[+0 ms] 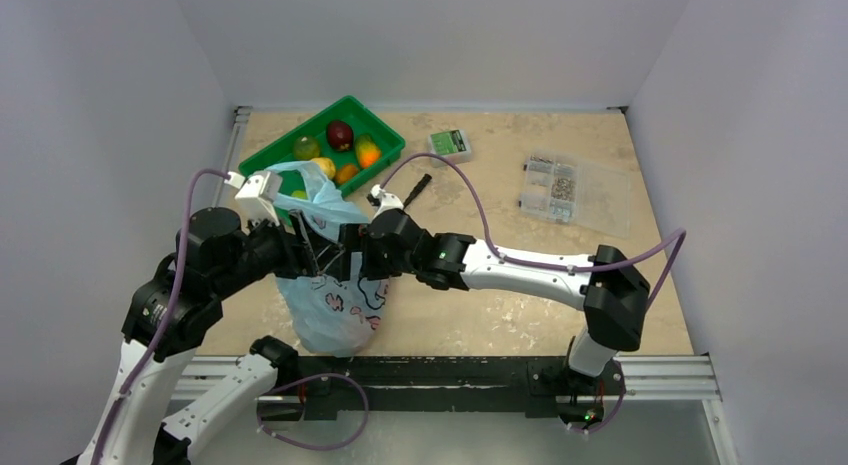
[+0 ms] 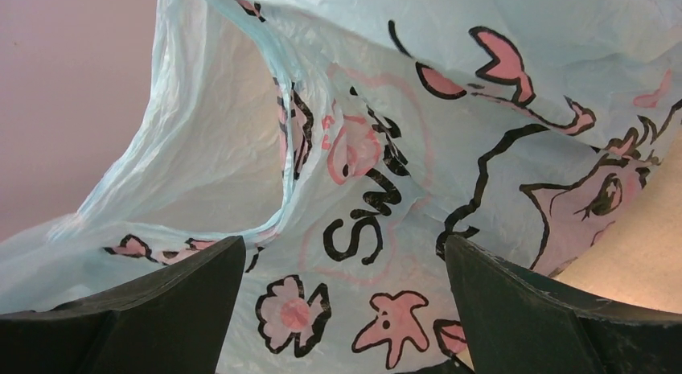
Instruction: Take the fake fruits out of the plastic bag
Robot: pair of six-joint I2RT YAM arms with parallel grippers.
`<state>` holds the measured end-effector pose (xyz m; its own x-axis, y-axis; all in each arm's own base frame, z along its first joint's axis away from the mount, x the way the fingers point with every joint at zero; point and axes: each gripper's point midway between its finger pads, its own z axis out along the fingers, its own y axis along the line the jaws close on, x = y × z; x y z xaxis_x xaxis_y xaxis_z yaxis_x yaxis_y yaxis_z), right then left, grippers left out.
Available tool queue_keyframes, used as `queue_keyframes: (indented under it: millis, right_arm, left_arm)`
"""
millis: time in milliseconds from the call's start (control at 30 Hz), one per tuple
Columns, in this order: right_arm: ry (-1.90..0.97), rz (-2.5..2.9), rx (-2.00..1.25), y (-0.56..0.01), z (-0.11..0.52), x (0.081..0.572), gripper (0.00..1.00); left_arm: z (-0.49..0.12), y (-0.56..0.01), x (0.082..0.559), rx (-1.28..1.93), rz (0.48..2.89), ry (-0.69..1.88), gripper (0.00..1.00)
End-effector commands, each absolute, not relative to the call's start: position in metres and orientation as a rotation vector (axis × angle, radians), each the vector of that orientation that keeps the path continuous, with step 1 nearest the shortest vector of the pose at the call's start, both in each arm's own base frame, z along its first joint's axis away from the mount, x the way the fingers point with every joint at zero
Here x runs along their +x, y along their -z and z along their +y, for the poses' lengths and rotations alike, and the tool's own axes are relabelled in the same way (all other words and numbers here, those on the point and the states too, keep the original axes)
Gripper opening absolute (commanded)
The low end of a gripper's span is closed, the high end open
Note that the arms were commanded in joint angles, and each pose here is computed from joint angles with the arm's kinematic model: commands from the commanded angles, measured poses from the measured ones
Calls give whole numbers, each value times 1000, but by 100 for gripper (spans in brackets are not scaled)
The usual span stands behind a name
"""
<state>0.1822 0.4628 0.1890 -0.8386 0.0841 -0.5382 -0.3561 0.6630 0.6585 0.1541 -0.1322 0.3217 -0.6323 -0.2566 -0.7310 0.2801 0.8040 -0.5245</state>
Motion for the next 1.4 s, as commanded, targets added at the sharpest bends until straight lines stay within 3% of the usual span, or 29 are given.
queue_keyframes:
  millis: [0, 367, 533, 600, 700, 767, 833, 900, 1100, 1367]
  right_arm:
    - [-1185, 2196, -93, -233, 481, 202, 94]
    - [-1218, 2163, -86, -252, 484, 203, 98]
    - [-1190, 2208, -87, -227, 493, 203, 92]
    - [-1169, 2208, -90, -221, 495, 205, 86]
    - [-1134, 2203, -100, -214, 495, 210, 69]
    - [-1129, 2191, -121, -214, 495, 210, 48]
    - [-1149, 2176, -155, -219, 494, 206, 19]
    - [-1205, 2116, -207, -236, 491, 200, 0]
    - [-1309, 2000, -373, -263, 477, 187, 0]
    - [-1552, 1945, -402, -263, 464, 185, 0]
  left_arm:
    - [-141, -329, 152, 19, 2082, 864, 62]
    - [-144, -344, 148, 37, 2047, 900, 62]
    - [-146, -347, 152, 35, 2049, 905, 62]
    - [-147, -345, 154, 30, 2052, 905, 63]
    - [-148, -342, 157, 28, 2069, 897, 66]
    - [-149, -342, 156, 32, 2081, 897, 69]
    - [-146, -343, 155, 34, 2081, 880, 74]
    - [-135, -344, 149, 28, 2095, 823, 78]
    - [-77, -352, 121, 26, 2181, 501, 90]
    - [1, -329, 87, -239, 2169, 177, 85]
